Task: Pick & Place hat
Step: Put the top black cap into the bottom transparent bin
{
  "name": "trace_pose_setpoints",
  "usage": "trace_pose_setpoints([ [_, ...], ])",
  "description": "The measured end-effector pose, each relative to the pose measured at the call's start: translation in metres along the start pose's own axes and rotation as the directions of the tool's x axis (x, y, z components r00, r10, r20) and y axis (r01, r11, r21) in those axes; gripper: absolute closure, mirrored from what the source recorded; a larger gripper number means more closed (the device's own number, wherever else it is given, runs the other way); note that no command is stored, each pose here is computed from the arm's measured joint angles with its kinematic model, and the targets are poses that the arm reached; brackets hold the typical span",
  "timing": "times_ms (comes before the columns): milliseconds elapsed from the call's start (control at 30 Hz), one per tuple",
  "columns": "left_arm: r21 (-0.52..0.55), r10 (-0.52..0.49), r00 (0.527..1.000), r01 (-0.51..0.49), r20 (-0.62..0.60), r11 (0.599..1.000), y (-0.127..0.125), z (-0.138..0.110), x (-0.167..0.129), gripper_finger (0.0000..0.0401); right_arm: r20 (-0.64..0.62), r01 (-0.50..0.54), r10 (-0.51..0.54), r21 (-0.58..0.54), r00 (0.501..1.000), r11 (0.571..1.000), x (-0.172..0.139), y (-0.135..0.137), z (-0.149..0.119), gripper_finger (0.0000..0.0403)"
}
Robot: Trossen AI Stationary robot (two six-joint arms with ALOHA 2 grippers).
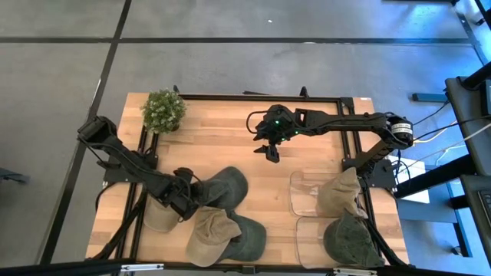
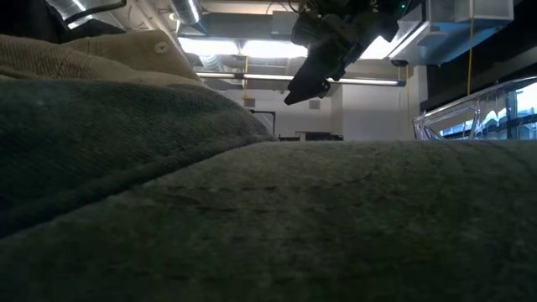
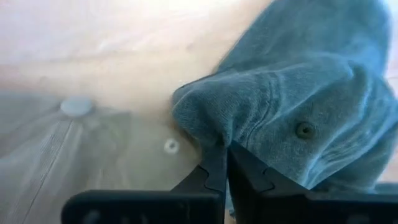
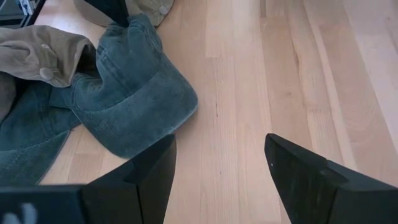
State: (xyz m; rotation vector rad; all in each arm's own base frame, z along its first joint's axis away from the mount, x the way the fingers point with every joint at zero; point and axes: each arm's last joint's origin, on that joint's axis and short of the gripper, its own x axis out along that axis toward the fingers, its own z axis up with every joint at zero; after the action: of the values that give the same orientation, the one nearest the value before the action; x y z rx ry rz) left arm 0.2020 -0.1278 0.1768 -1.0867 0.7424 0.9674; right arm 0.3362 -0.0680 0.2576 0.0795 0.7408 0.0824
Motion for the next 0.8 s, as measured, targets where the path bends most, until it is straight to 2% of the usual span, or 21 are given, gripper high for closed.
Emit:
trace_pose_setpoints([
  [133, -0.011, -0.098, 0.988, 0.100, 0.117, 0.995, -0.008, 0.008, -0.009, 0.0398, 0.000, 0.000, 0.000, 0.000, 1.000, 1.000, 0.000, 0.000, 0.000, 0.0157],
  [233, 0.024, -0.180, 0.965, 0.178, 0.193, 0.984, -0.017, 0.021, -0.022, 0.0398, 0.014, 0.001, -0.001, -0.003, 1.000, 1.000, 0.000, 0.000, 0.001, 0.0157],
  [400, 0.160, -0.272, 0.937, 0.241, 0.218, 0.957, -0.029, 0.053, -0.050, 0.0398, 0.065, 0.007, -0.006, -0.017, 0.998, 1.000, -0.006, 0.000, 0.016, 0.0157],
  [500, 0.275, -0.331, 0.916, 0.265, 0.228, 0.924, -0.037, 0.075, -0.068, 0.0398, 0.110, 0.013, -0.010, -0.030, 0.994, 0.999, -0.014, 0.001, 0.031, 0.0157],
  [633, 0.424, -0.450, 0.877, 0.348, 0.168, 0.836, -0.051, 0.104, -0.086, 0.0398, 0.196, 0.026, -0.016, -0.052, 0.981, 0.998, -0.030, 0.002, 0.056, 0.0157],
  [800, 0.590, -0.598, 0.801, 0.469, 0.028, 0.657, -0.071, 0.133, -0.096, 0.0399, 0.284, 0.047, -0.026, -0.068, 0.958, 0.997, -0.049, 0.004, 0.081, 0.0157],
])
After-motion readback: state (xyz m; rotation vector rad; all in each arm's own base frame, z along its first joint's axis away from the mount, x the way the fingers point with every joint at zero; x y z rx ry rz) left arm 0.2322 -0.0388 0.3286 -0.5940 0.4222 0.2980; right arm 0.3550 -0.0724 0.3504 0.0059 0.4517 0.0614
